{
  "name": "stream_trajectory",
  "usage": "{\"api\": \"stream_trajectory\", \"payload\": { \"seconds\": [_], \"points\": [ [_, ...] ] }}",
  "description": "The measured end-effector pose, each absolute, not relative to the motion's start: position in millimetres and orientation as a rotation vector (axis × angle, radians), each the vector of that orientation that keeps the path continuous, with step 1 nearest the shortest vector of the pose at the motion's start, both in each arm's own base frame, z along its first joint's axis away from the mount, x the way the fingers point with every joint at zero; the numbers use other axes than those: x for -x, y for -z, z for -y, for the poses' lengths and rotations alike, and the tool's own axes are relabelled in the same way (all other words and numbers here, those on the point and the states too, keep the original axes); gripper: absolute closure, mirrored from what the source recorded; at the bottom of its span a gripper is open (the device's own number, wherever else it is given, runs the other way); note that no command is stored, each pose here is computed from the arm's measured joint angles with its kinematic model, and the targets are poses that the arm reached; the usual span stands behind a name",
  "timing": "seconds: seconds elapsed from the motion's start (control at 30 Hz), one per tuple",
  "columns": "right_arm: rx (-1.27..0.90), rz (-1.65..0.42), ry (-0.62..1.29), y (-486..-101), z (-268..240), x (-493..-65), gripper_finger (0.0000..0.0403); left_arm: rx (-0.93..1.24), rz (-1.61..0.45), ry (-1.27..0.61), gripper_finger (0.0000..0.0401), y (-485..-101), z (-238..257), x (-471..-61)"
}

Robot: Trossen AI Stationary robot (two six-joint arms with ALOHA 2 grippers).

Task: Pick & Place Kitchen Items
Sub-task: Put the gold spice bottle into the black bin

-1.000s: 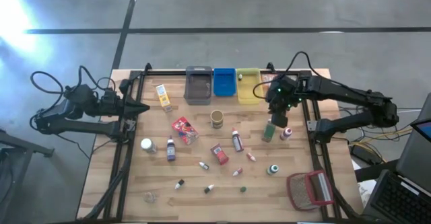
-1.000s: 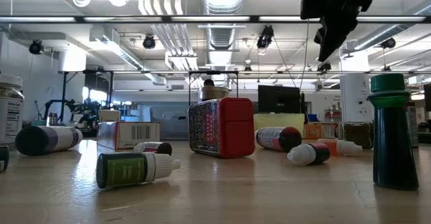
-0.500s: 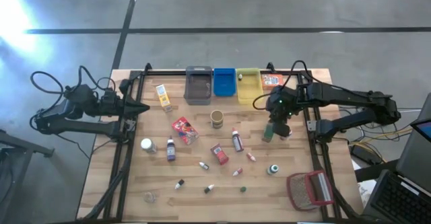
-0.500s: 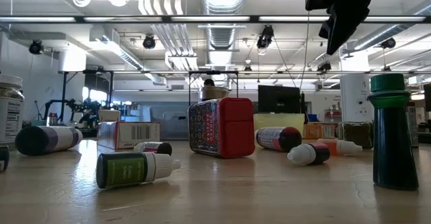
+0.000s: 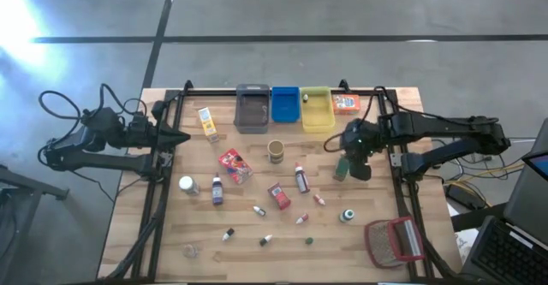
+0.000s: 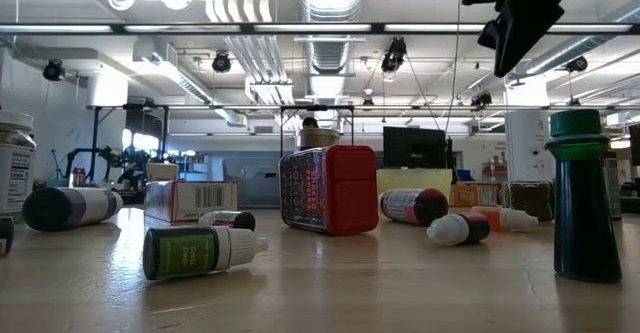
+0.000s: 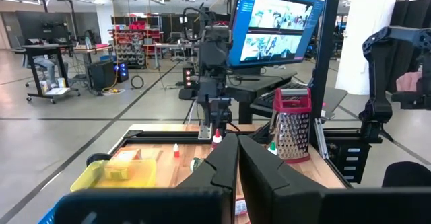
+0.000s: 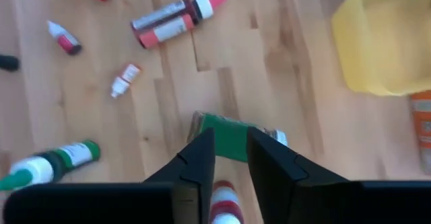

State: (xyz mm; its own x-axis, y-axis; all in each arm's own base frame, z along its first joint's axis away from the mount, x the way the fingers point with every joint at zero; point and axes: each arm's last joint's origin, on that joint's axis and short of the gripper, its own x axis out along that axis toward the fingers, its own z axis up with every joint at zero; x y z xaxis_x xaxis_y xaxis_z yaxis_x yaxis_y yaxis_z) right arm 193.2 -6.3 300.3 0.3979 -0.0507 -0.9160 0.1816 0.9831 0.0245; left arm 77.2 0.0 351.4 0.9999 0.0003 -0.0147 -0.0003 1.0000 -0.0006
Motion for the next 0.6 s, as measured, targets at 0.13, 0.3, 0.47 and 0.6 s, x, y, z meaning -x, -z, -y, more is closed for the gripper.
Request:
{"api": "stream_trajectory", "payload": {
  "seconds": [0.13, 0.3, 0.47, 0.6],
  "points": [
    [-0.113, -1.075, 0.131, -312.7, -2.5, -178.1, 0.0350, 0.000, -0.015, 0.000, 0.0382, -351.4, 0.0, -77.2],
    [-0.086, -0.866, 0.111, -331.6, -3.2, -160.8, 0.0369, 0.001, -0.015, 0.000, 0.0382, -351.4, 0.0, -77.3],
    [-0.081, -0.780, 0.112, -328.2, -1.4, -153.7, 0.0374, 0.000, -0.015, 0.000, 0.0382, -351.3, 0.0, -77.2],
    [-0.054, -0.799, 0.145, -319.0, -0.3, -153.5, 0.0366, 0.001, -0.015, 0.000, 0.0382, -351.4, 0.0, -77.3]
  ]
}}
